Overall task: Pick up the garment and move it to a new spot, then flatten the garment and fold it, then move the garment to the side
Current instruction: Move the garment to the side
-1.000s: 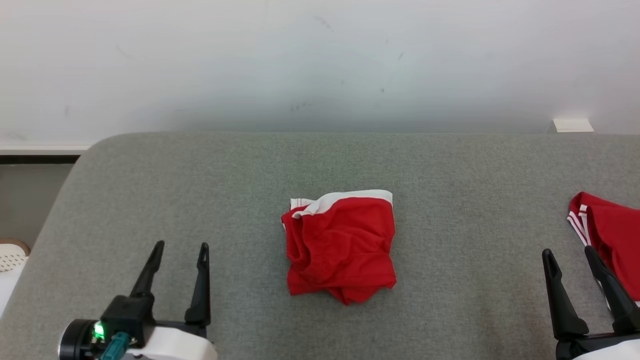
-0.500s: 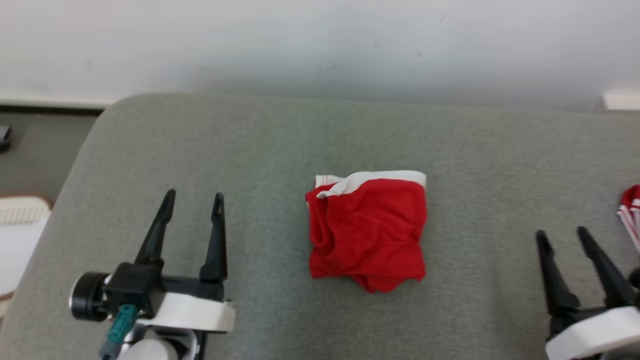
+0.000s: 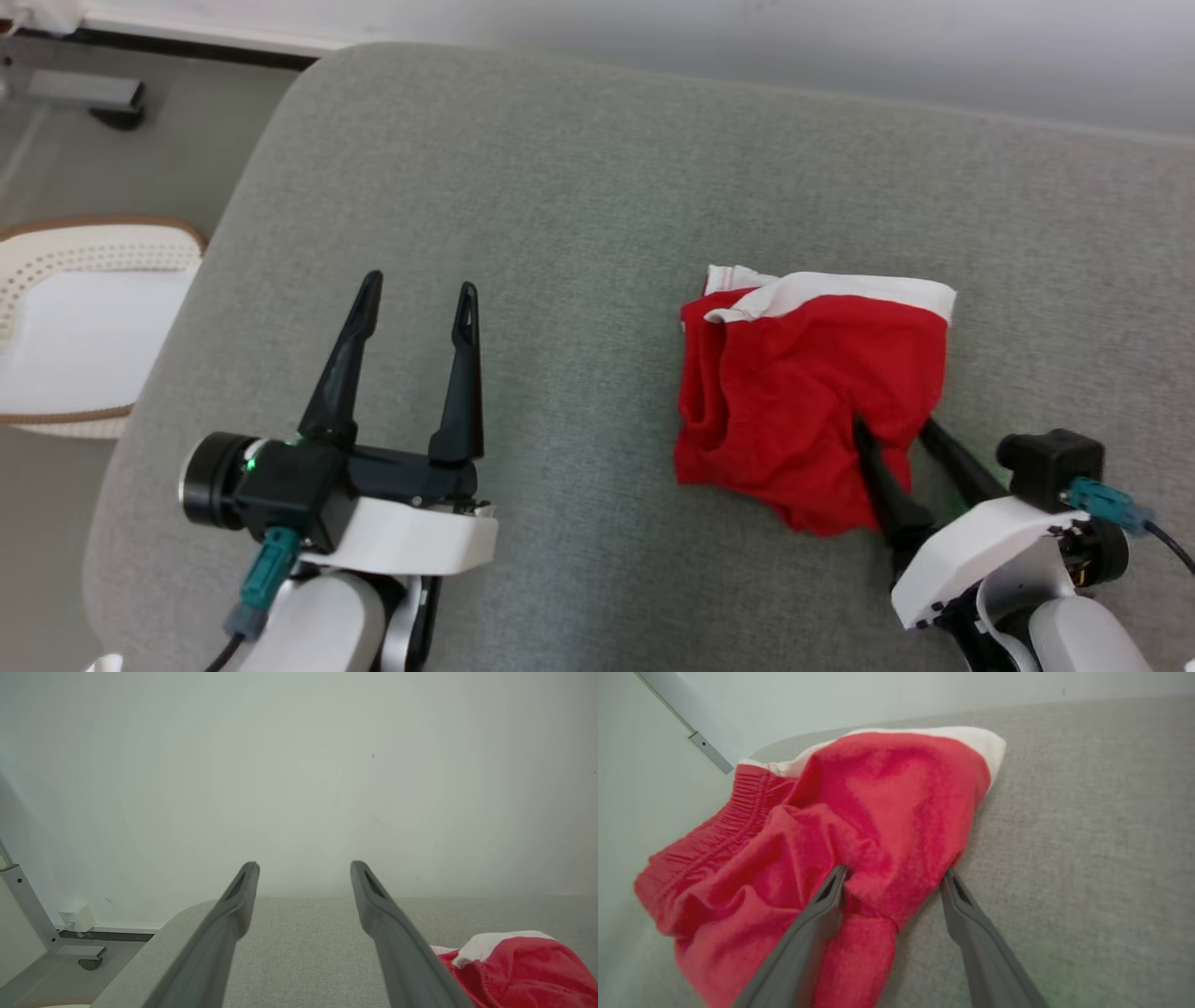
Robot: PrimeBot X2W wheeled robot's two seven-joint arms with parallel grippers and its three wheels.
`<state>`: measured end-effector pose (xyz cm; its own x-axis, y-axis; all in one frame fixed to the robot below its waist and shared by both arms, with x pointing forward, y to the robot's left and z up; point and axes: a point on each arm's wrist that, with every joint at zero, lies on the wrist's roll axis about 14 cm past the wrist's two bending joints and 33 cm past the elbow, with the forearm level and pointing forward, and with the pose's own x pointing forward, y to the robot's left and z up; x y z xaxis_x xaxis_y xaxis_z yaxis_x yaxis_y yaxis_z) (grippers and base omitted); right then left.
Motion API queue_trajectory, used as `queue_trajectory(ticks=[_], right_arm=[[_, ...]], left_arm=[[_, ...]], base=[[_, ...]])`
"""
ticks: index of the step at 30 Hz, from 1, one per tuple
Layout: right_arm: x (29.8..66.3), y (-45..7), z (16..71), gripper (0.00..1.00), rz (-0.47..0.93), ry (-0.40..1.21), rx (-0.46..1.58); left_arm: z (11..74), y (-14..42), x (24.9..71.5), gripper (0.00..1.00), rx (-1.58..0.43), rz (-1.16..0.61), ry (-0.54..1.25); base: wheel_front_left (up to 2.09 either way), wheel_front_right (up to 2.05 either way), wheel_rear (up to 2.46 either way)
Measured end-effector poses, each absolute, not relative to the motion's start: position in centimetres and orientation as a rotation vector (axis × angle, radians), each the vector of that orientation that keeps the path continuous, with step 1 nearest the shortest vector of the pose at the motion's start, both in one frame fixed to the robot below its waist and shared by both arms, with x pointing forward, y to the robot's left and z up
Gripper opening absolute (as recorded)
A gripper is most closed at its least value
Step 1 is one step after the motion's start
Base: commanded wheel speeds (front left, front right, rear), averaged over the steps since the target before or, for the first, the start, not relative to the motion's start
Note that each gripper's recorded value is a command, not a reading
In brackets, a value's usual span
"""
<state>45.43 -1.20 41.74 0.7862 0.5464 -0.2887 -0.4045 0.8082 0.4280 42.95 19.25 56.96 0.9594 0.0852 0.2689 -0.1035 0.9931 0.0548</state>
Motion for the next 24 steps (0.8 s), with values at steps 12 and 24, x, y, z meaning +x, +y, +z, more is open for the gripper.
queue_trajectory(ticks=[12, 24], right_arm=[[44.9, 1.2, 40.1, 0.00, 0.614, 0.511, 0.347], [43.8, -7.8, 41.4, 0.00, 0.455, 0.410, 0.191]], left_arm=[[58.3, 20.1, 42.4, 1.00, 0.098, 0.117, -0.318], [57.7, 15.7, 44.9, 1.00, 0.059, -0.025, -0.334]], base=[[0.00, 0.00, 0.00], [0.00, 0.00, 0.00]])
